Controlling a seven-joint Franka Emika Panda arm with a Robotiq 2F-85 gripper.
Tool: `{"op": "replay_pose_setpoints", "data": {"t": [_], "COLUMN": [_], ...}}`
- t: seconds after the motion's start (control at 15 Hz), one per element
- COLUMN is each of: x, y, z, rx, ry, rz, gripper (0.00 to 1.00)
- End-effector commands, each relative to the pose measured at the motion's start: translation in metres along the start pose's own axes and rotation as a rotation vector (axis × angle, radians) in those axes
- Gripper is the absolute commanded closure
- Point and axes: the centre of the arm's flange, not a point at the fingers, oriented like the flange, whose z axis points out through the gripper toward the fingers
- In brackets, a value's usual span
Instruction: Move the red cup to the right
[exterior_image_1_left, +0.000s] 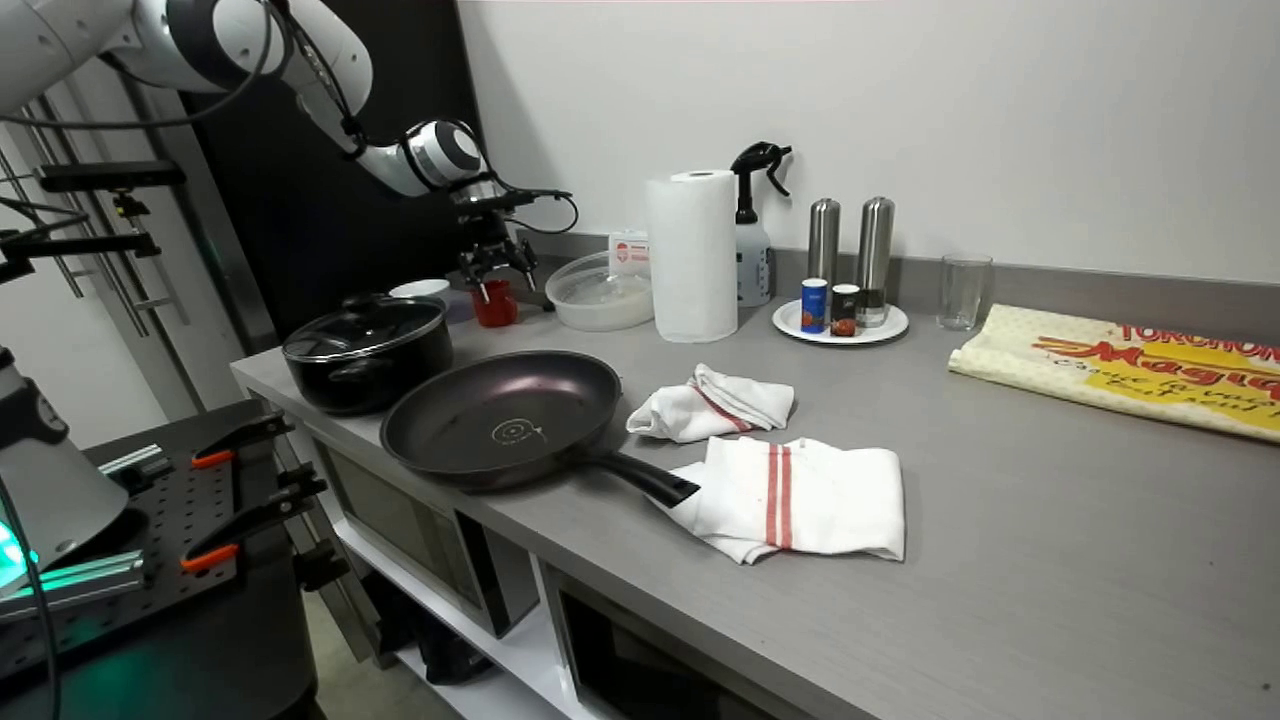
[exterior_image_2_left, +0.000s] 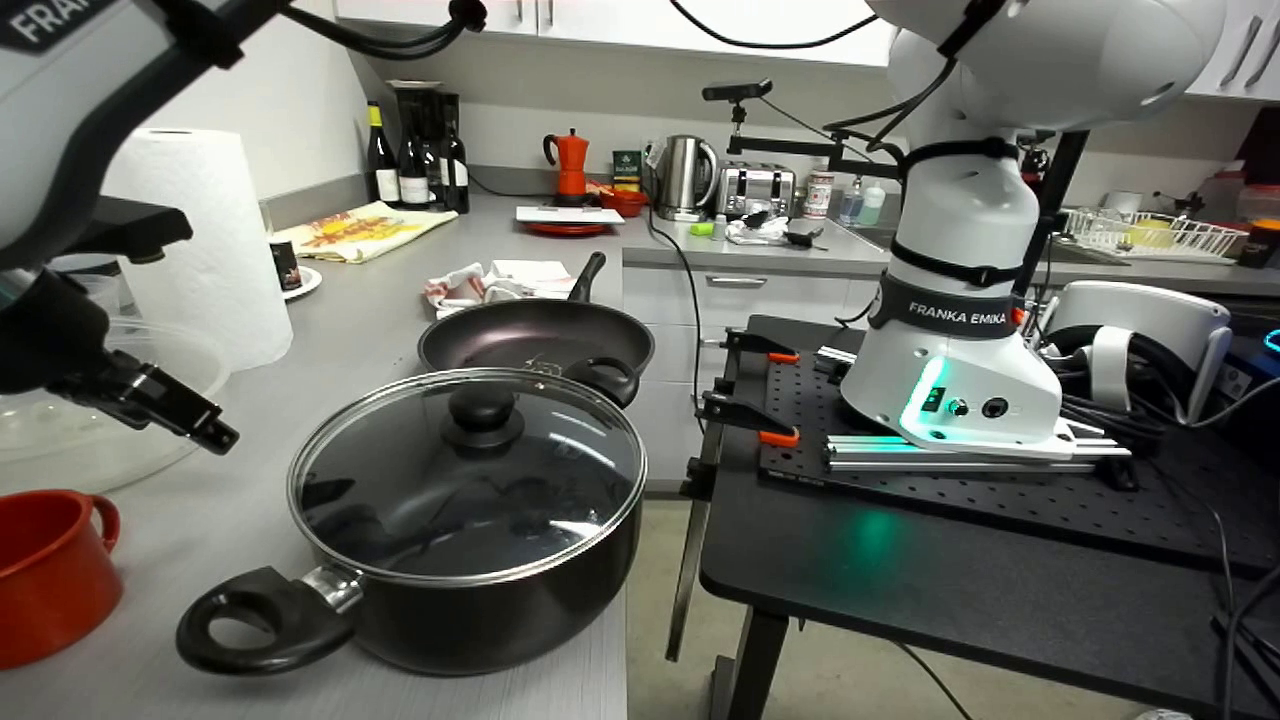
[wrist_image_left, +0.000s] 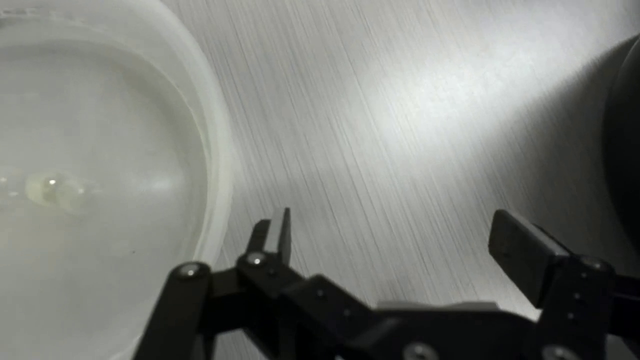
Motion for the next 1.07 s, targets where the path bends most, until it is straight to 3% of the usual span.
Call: {"op": "replay_pose_setpoints", "data": {"t": [0.0, 0.53, 1.0], "x": [0.026, 0.036, 0.017], "y": [0.014, 0.012, 0.029], "z": [-0.007, -0.025, -0.032], "rx": [-0.019, -0.054, -0.015], "ry": [-0.039, 0.011, 0.079], "rz": [-0.076, -0.149, -0.187], "gripper": [0.0, 0.0, 0.0]}}
